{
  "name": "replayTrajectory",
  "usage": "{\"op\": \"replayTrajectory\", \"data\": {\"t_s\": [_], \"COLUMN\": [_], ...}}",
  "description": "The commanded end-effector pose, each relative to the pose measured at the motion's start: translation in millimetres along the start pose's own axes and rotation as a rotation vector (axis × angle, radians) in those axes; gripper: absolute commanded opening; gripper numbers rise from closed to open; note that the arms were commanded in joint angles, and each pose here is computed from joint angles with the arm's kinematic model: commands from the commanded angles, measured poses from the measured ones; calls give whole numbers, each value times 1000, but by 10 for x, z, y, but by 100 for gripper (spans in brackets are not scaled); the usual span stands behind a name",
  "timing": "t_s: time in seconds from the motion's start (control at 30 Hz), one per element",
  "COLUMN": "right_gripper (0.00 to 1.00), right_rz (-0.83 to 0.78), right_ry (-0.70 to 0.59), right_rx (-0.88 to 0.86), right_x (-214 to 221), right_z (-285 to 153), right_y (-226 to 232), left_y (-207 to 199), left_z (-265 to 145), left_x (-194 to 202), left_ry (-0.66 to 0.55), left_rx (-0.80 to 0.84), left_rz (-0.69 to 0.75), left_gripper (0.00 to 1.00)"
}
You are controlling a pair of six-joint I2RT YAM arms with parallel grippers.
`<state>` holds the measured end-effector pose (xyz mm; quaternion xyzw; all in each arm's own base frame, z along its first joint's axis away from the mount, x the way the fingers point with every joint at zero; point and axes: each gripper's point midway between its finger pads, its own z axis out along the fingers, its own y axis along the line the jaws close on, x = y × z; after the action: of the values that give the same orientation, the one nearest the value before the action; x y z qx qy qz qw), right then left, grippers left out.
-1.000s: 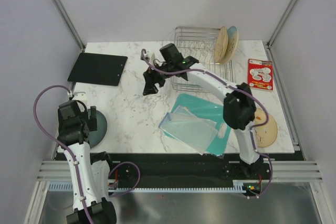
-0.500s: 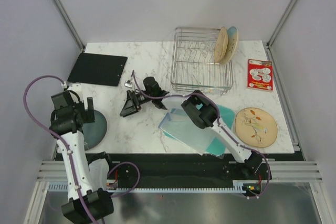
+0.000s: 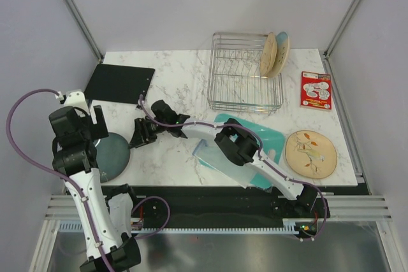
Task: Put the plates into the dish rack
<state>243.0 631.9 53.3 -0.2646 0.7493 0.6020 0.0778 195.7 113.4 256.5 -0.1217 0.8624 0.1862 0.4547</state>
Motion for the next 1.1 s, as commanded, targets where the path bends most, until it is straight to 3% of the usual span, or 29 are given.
{"op": "replayTrajectory", "data": {"t_s": [0.0, 0.3, 0.43, 0.5, 0.53, 0.57, 0.63, 0.77, 1.07], "right_gripper": [60, 60, 54, 44, 30, 5, 0, 0, 0], "right_rz": [1, -24, 8, 34, 31, 28, 25, 37, -29], "right_ry": [-41, 15, 23, 7, 6, 2, -5, -47, -151], "right_rx": [171, 145, 155, 181, 179, 184, 200, 273, 513], "right_x": [0, 299, 430, 443, 445, 440, 383, 64, -731], "right_z": [-5, 282, 401, 420, 425, 419, 334, -127, -1829], "right_y": [-403, -335, -365, -467, -477, -498, -510, -621, -1085], "left_y": [-33, -22, -45, -49, -47, -35, -66, -277, -527], "left_z": [-157, -217, -269, -300, -300, -293, -270, -30, 556], "left_x": [-255, -309, -386, -406, -402, -382, -352, -136, 158], "left_ry": [-81, -80, -88, -88, -84, -75, -62, -1, 44], "left_rx": [30, 33, 47, 52, 51, 43, 59, 155, 261], "left_rz": [-70, -47, -77, -83, -81, -81, -74, -50, 25], "left_gripper": [98, 98, 98, 98, 98, 98, 98, 98, 100]}}
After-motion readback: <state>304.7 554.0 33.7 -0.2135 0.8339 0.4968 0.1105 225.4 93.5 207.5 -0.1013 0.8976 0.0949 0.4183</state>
